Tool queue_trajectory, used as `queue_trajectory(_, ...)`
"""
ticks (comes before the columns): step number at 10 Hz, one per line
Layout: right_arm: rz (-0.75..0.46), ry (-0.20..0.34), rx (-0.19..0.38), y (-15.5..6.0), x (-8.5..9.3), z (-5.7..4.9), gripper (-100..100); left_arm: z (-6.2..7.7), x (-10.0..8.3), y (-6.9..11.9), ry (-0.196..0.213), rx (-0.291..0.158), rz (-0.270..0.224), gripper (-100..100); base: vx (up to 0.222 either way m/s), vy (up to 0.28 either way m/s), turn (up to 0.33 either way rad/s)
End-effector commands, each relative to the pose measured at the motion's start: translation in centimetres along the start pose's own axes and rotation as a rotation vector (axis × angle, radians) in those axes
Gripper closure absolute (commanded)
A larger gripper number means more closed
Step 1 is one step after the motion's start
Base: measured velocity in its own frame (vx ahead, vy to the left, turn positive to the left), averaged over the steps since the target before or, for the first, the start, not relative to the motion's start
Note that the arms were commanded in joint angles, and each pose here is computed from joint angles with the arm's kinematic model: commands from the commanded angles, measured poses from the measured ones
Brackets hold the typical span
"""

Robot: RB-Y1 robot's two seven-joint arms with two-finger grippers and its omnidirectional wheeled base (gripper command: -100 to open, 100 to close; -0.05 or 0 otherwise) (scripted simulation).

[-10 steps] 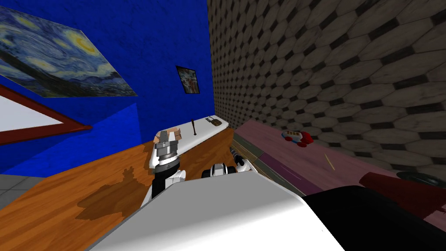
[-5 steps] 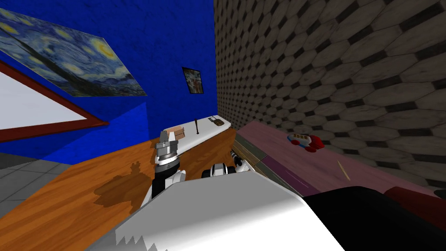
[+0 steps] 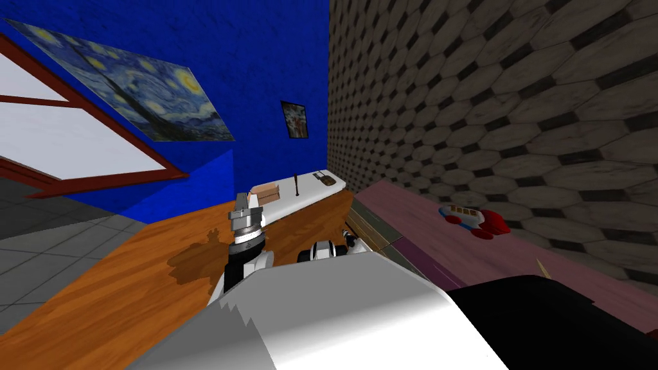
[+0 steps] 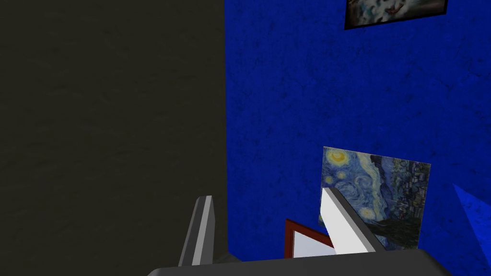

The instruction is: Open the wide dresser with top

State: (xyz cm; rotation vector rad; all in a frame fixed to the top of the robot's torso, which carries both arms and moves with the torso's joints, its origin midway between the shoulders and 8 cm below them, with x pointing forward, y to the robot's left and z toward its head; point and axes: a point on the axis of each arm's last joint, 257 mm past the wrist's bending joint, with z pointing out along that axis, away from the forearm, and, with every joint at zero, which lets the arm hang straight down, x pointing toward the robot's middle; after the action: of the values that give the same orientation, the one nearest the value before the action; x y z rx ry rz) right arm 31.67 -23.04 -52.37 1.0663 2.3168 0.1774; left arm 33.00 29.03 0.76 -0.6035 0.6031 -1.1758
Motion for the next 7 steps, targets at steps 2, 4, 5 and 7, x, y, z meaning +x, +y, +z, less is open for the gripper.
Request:
queue_trajectory(2, -0.071, 0.008, 0.123, -3.8, 1.1, 0.9, -100, 0.0, 0.0, 0.0, 0.000, 0.000, 0.000, 0, 0.010, -0.009, 0.204)
queue_trajectory(4, -0.138, 0.014, 0.230, -7.5, 1.8, 1.2, -100, 0.0, 0.0, 0.0, 0.000, 0.000, 0.000, 0, 0.018, -0.011, 0.208)
queue_trajectory(5, -0.198, 0.007, 0.278, -9.0, 1.8, 1.3, -100, 0.0, 0.0, 0.0, 0.000, 0.000, 0.000, 0, 0.020, -0.010, 0.212)
queue_trajectory(7, -0.204, 0.012, 0.336, -11.0, 1.9, 1.1, -100, 0.0, 0.0, 0.0, 0.000, 0.000, 0.000, 0, 0.014, -0.011, 0.064)
